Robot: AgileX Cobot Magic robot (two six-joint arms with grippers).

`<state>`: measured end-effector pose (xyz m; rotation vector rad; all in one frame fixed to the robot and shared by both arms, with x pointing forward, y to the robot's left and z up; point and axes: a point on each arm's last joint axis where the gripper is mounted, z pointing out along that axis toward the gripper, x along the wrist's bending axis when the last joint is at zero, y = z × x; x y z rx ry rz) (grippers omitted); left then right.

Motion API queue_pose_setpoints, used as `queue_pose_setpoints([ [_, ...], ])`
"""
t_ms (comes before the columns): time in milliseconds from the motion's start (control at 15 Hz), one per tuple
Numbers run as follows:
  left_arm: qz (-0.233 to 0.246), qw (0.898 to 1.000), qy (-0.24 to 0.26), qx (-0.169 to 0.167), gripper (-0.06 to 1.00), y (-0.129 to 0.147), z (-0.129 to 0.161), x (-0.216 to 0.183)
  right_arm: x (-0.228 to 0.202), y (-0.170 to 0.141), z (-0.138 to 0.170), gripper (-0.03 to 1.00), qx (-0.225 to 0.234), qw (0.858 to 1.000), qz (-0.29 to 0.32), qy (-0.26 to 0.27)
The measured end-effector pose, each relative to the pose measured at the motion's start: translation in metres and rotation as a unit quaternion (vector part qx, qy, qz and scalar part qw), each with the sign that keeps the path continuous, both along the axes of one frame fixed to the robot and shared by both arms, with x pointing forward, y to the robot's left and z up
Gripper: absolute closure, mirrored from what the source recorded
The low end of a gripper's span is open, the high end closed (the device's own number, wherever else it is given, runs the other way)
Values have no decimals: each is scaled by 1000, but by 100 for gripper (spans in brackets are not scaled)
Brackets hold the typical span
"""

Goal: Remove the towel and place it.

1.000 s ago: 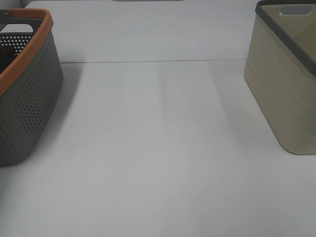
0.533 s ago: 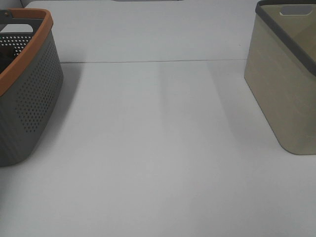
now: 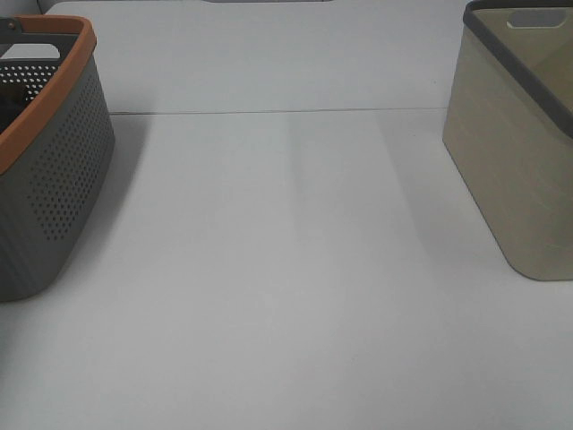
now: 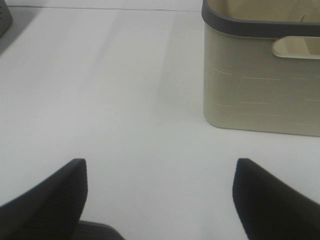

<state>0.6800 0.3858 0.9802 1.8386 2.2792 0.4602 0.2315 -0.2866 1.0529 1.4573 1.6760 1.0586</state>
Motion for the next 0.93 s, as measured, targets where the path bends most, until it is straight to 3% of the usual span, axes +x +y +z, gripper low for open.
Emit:
queue_pose_setpoints([
  [267,-1,1000,10,-1,94,0,-1,-1,0,0,0,21,0,1000,0,0],
  [467,4,1000,-6,-8,94,-1,31,-2,0,0,0,21,0,1000,0,0],
  [667,8,995,-93,-33,94,-9,98,-10,0,0,0,21,0,1000,0,0],
  [733,2,987,-153,-50,94,-20,137,-18,0,0,0,21,0,1000,0,0],
  [933,-35,965,-249,-74,94,-52,194,-33,0,0,0,21,0,1000,0,0],
])
